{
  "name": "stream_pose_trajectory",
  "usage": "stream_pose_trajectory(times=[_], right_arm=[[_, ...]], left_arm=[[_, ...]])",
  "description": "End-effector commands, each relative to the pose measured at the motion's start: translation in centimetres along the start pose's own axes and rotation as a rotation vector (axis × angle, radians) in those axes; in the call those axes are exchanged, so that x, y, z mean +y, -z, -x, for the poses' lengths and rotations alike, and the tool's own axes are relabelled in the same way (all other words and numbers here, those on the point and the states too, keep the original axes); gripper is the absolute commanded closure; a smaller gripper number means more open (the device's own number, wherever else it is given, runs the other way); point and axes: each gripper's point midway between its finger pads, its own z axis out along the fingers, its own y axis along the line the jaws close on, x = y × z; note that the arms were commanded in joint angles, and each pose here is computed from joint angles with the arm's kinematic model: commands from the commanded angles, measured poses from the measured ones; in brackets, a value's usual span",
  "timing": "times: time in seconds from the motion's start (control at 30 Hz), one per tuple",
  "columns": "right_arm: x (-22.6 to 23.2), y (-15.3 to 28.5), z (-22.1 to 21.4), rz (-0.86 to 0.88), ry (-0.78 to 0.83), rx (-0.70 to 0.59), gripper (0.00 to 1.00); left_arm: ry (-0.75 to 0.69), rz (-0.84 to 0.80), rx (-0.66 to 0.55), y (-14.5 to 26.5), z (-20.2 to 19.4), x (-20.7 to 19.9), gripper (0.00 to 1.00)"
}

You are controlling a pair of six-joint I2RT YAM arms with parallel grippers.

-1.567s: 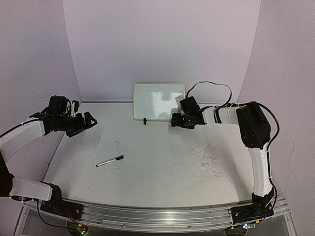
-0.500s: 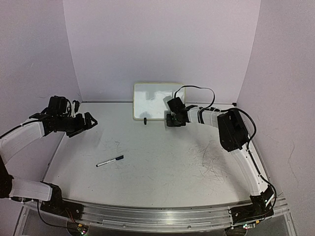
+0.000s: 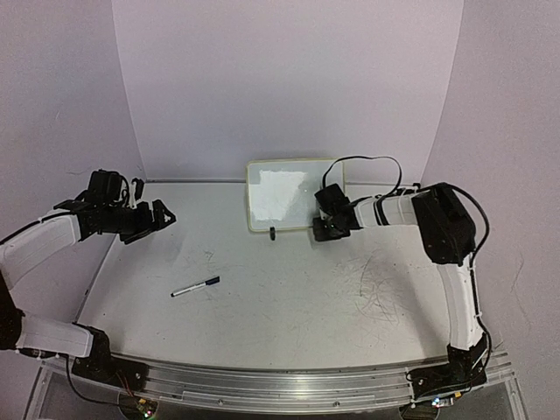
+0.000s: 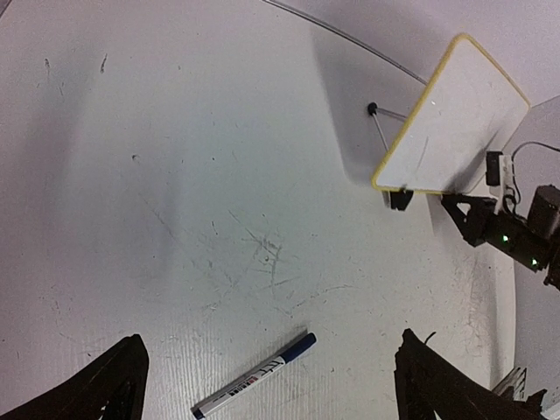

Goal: Write a sentence on the whiteboard
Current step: Move the whiteboard to the center of the board.

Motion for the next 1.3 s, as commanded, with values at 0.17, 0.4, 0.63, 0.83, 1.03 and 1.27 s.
stream_pose_trajectory(times=[0.17, 0.4, 0.63, 0.83, 1.03, 1.27], right_arm=[[-3.9, 11.9, -9.2, 0.09, -0.064, -0.036, 1.0], [-1.9, 15.1, -12.1, 0.131, -0.083, -0.096, 1.0], [-0.4, 14.5, -14.9, 0.171, -0.045, -0.073, 1.0], [-1.4, 13.7, -15.0, 0.104, -0.076, -0.074, 1.0], [-1.6, 13.8, -15.5, 0.07, -0.097, -0.055, 0.87], [-1.9, 16.8, -16.1, 0.048, -0.127, -0.051, 0.45]], left_arm=[[-0.096, -0.025, -0.042, -0.9, 3.1, -2.1, 0.01], [-0.083, -0.028, 0.055, -3.8, -0.1, -2.5, 0.01], [-0.098, -0.011, 0.101, -5.0, -2.7, -3.1, 0.01], [-0.092, 0.029, 0.199, -7.4, -5.0, -2.1, 0.05], [-0.113, 0.114, 0.278, -9.3, -7.1, -0.6, 0.08], [-0.12, 0.163, 0.323, -9.3, -8.5, 0.5, 0.11]])
